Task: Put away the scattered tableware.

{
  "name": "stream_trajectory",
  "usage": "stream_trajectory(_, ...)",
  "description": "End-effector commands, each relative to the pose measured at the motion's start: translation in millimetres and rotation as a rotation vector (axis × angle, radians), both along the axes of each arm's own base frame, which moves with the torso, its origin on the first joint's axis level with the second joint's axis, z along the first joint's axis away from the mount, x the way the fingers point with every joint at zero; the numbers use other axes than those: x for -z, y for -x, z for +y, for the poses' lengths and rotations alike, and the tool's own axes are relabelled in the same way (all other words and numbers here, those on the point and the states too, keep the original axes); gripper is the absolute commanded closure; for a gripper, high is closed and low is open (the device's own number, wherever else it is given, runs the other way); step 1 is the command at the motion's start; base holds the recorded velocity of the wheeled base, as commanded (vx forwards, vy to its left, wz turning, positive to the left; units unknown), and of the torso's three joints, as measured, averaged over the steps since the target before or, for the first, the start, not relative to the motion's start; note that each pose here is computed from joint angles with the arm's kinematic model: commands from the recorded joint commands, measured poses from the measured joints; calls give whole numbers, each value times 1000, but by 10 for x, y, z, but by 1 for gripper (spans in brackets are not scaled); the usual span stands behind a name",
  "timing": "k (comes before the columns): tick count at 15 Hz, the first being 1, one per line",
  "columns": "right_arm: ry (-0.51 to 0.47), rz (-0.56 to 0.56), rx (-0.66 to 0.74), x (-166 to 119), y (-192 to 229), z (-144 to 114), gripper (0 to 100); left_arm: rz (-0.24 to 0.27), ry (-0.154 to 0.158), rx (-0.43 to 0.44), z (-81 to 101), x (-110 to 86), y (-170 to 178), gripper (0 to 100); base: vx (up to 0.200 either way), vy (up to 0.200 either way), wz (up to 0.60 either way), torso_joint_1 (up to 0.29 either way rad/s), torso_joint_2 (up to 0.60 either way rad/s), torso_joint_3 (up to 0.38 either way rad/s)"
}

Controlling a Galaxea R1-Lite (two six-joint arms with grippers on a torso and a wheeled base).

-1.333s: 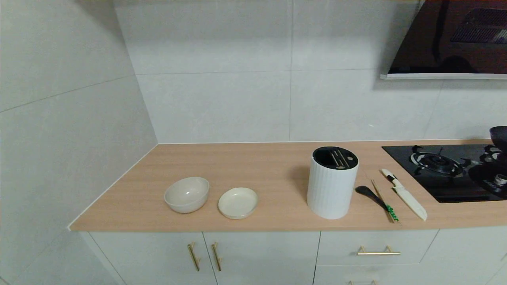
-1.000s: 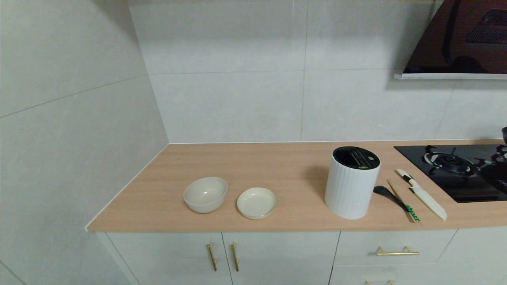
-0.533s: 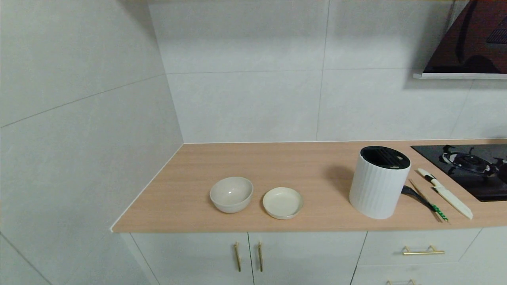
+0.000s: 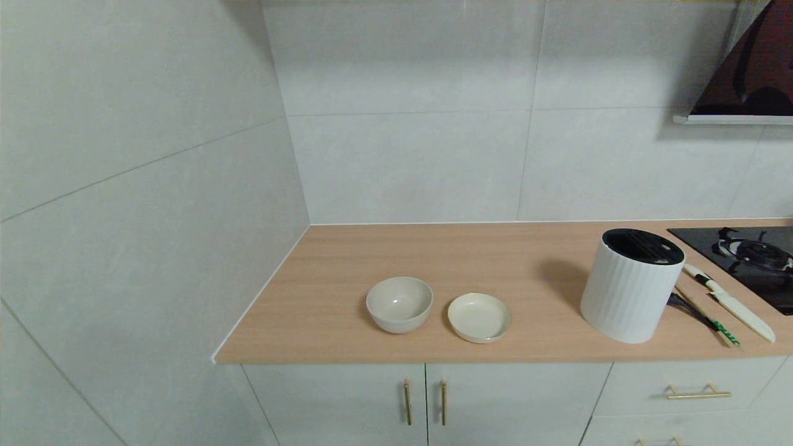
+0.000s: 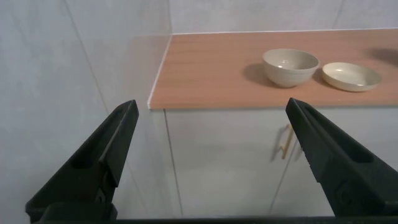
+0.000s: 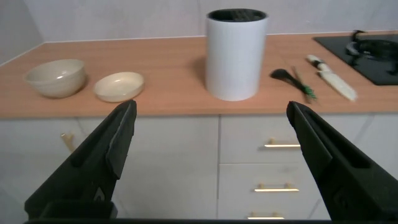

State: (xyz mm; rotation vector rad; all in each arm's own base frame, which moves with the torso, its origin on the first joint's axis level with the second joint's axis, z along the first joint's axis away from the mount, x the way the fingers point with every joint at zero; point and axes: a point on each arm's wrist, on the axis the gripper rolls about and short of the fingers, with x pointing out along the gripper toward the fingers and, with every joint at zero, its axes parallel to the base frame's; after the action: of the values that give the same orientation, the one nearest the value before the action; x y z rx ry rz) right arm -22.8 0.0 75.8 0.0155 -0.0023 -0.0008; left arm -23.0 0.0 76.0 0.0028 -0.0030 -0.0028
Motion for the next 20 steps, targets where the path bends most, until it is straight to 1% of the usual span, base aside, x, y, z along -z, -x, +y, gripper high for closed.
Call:
stream_trajectory(1,0,-1,1,0,0,0,0,1,0,0,0,1,0,0,0,0,0,0,0,0)
stream_trajectory(15,0,1,1,-1,-1,0,0,1,0,0,0,1,0,0,0,0,0,0,0,0)
stream_trajectory(20,0,-1,1,-2,-1,0,0,1,0,0,0,1,0,0,0,0,0,-146,309,172)
